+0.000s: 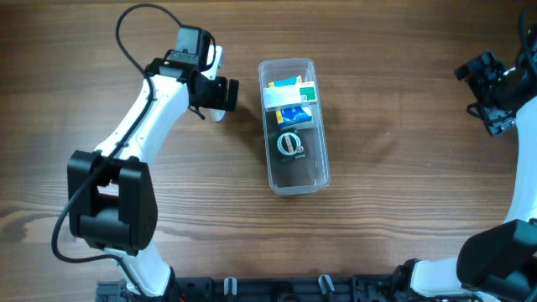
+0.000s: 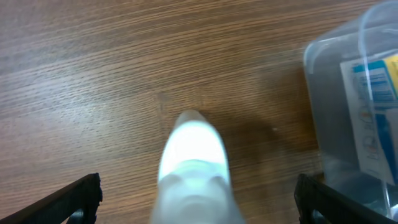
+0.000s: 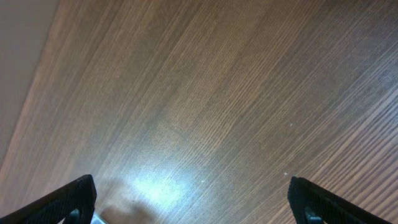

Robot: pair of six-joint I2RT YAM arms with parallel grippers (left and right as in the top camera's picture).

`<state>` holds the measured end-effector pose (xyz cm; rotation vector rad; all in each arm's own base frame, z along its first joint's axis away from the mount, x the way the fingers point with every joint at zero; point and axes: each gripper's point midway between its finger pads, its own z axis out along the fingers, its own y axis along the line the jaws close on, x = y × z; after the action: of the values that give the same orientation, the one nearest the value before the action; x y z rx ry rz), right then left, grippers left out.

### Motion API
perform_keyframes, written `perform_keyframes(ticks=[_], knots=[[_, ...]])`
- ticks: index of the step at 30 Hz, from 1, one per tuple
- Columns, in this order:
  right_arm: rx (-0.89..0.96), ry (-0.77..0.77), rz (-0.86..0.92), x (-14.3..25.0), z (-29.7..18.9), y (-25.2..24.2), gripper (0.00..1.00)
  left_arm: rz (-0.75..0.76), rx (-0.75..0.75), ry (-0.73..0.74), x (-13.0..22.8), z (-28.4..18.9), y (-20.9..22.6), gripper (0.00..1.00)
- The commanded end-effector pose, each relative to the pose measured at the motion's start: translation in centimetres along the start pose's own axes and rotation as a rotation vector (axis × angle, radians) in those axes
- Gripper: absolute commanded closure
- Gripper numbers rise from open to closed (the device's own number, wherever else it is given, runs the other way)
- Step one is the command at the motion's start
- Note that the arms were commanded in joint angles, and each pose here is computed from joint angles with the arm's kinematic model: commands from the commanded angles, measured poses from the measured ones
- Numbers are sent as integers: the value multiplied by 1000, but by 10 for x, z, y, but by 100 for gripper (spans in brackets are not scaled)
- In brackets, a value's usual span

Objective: Pack container
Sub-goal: 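Move the left gripper to the small white bottle and grasp it, then carry the white bottle over the container and lower it in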

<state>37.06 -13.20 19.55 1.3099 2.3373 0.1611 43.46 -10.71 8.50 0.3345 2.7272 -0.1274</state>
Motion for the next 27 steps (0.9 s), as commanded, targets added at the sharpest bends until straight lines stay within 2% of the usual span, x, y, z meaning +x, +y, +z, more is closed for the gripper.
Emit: perform_keyframes(ticks=[1,9,17,18,20,22,23,25,27], knots=[[13,6,14,0,5,-2,0,32,1,12,1,7,-1,0],[13,6,14,0,5,-2,0,34,3,52,9,27,0,0],[13,6,14,0,5,-2,0,35,2,33,4,27,0,0],[13,6,14,0,5,-2,0,34,2,33,4,27,0,3],[13,6,13,0,5,-2,0,34,1,33,4,27,0,22],[13,6,14,0,5,-2,0,33,-25,34,4,27,5,48],[13,6,14,0,5,-2,0,22,-36,34,4,27,6,52],[13,6,14,0,5,-2,0,1,-51,34,4,27,9,53],[13,6,14,0,5,-2,0,1,-51,34,4,27,9,59]])
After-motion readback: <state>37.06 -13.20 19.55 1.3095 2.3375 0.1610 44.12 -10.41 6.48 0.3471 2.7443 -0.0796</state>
